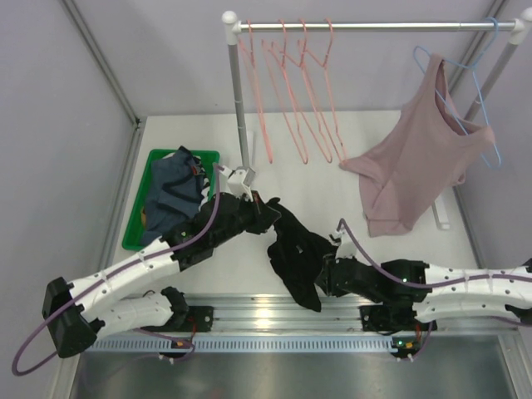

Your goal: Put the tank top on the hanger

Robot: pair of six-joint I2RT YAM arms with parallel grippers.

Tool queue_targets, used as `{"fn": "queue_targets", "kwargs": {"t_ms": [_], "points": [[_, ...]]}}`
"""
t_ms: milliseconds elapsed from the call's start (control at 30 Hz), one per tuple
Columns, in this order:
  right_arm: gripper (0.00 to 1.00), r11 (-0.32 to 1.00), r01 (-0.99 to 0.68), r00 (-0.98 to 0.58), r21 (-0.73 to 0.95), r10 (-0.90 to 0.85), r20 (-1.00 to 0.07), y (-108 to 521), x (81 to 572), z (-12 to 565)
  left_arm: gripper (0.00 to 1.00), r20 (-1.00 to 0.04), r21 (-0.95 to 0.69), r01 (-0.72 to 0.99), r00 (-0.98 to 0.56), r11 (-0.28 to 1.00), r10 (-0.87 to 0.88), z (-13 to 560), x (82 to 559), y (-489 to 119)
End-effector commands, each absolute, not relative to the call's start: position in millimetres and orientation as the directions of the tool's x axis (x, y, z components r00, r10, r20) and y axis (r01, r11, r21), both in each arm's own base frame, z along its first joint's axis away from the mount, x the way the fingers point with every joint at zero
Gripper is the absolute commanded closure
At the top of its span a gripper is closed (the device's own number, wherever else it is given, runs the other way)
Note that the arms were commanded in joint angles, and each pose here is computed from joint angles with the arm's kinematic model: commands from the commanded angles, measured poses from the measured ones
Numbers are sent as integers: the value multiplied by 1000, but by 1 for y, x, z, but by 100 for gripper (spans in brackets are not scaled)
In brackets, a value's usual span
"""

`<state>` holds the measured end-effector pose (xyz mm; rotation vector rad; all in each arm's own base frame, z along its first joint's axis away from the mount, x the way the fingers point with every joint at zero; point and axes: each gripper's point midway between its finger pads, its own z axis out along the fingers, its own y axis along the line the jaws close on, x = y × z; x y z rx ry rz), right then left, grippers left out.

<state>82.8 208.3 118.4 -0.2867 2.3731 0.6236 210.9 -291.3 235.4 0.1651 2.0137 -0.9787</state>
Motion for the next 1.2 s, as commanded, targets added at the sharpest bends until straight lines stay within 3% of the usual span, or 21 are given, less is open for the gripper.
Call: {"fn": "queue_targets", "kwargs": {"t_ms": [0, 133, 633, 1167], "points": [[70, 815, -330, -775, 477, 54, -630, 241, 76, 123, 100, -757, -587, 419, -587, 693, -287, 253, 222, -286], [71, 840, -318, -765, 441, 48, -642, 239, 78, 95, 100, -755, -588, 419, -591, 692, -285, 253, 222, -285], [62, 807, -375, -651, 456, 121, -750, 238, 105, 96, 100, -754, -585, 426, -600, 690, -268, 251, 220, -286], [56, 720, -384, -655, 578, 229, -720, 228, 104, 91, 100, -754, -578, 435, -607, 690, -249, 248, 218, -286]]}}
